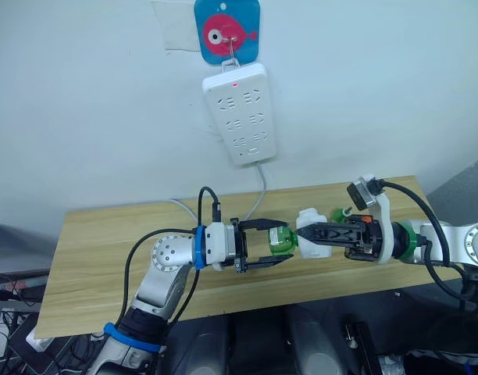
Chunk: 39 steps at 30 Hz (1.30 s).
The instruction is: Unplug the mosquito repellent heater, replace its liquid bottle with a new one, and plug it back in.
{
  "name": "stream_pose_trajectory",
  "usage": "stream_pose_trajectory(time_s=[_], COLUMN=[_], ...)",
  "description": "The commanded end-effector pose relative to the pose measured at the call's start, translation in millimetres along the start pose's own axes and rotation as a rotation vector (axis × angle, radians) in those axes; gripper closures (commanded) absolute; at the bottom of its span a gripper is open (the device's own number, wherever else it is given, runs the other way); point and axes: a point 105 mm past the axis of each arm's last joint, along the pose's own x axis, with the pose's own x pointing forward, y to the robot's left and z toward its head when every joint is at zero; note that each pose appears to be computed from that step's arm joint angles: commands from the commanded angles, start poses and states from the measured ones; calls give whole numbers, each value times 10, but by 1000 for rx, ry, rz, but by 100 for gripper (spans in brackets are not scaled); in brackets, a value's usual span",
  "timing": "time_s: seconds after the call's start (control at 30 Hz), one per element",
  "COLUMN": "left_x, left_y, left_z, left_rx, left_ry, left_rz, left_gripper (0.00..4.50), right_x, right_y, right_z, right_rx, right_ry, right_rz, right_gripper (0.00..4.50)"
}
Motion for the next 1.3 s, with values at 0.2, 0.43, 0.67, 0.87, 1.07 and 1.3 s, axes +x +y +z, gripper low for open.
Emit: stream_pose_trajectory(time_s=[0.2, 0.43, 0.67, 0.87, 1.07, 1.3], left_x=[-2, 22, 21, 26, 1, -3], left_y=[48, 85, 148, 168, 135, 151], left_z=[40, 54, 34, 50, 88, 121], left_rx=[-7, -16, -22, -12, -13, -17], left_ry=[-16, -25, -17, -18, -22, -29], left_rz=[48, 58, 91, 96, 81, 63], left_gripper=[226, 226, 226, 226, 226, 226], right_x=[38, 55, -37, -189, -549, -683], right_y=[149, 150, 241, 223, -33, -405], right_z=[-53, -144, -279, -494, -286, 162], right_rx=[-28, -17, -23, -12, 30, -19], right_ry=[-12, -10, 88, 154, -19, -207], right_rz=[70, 75, 106, 2, -204, -333], right_gripper=[1, 1, 1, 1, 38, 278])
